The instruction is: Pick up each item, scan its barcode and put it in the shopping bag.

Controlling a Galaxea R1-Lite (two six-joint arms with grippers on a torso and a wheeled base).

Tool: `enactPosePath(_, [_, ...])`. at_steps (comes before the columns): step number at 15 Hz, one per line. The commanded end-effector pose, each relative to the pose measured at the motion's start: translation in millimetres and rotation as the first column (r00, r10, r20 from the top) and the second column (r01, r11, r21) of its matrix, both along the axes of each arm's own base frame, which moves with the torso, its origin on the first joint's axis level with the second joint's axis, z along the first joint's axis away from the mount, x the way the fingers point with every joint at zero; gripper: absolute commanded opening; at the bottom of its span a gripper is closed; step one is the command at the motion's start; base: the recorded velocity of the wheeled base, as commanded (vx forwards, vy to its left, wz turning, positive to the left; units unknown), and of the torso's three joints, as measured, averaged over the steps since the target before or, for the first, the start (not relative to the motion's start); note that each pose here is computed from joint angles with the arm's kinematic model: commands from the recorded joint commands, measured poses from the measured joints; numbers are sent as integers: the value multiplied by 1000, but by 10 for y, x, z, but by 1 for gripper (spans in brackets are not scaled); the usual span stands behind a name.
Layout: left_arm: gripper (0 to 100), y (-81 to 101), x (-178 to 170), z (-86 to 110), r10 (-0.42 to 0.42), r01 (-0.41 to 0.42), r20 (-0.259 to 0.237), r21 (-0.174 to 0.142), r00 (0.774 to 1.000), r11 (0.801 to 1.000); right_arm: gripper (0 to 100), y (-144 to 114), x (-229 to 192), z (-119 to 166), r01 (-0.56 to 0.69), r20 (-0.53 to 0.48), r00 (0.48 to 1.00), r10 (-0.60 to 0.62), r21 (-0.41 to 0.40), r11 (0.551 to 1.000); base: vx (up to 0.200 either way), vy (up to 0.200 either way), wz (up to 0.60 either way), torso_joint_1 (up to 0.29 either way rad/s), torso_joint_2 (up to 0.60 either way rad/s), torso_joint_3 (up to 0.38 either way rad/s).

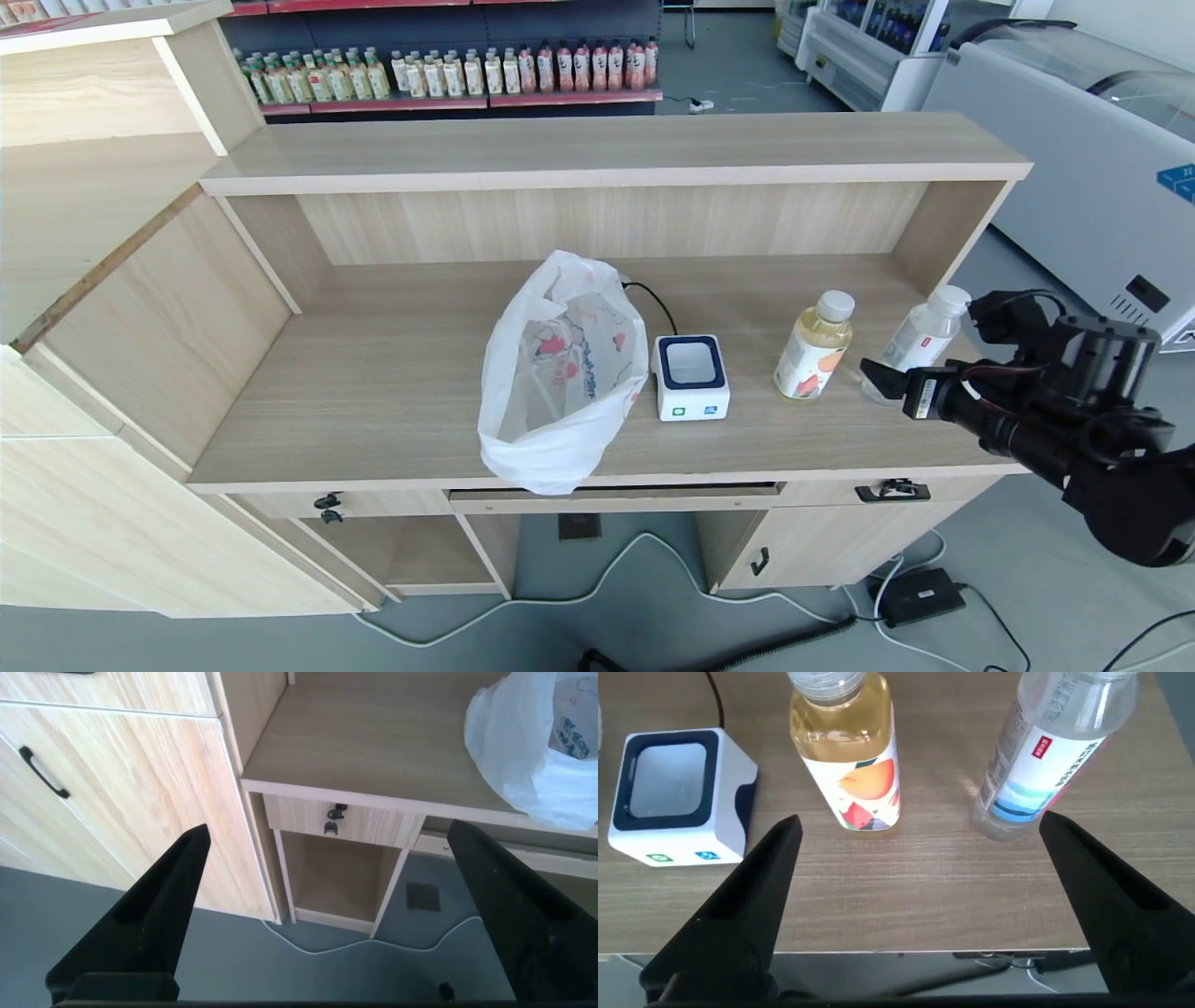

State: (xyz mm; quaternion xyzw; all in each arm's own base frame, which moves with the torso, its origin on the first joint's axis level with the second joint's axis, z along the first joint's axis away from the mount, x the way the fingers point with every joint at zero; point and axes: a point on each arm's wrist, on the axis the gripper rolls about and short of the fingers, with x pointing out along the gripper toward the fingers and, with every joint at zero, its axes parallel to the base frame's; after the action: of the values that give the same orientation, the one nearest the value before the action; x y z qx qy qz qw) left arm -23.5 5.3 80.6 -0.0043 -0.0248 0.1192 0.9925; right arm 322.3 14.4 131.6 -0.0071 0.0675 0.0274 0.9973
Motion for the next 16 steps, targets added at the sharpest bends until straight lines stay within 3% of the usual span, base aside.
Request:
enactPosePath(1, [100,0,0,1,2,-2,1,0,1000,1000,100,52,213,-131,-10,-15,1000,10,-20,1000,0,0,0,0,0,0])
enactPosePath(10, [100,0,0,1,0,0,1,0,1000,1000,100,307,756,-392,-53,0,999,53,-18,998,0,0,0,0,0,0])
enactPosePath(16, [100,0,0,1,0,0,1,0,1000,1000,100,346,974,-484,-58,20,998,58,-15,998,0,0,0,0,0,0])
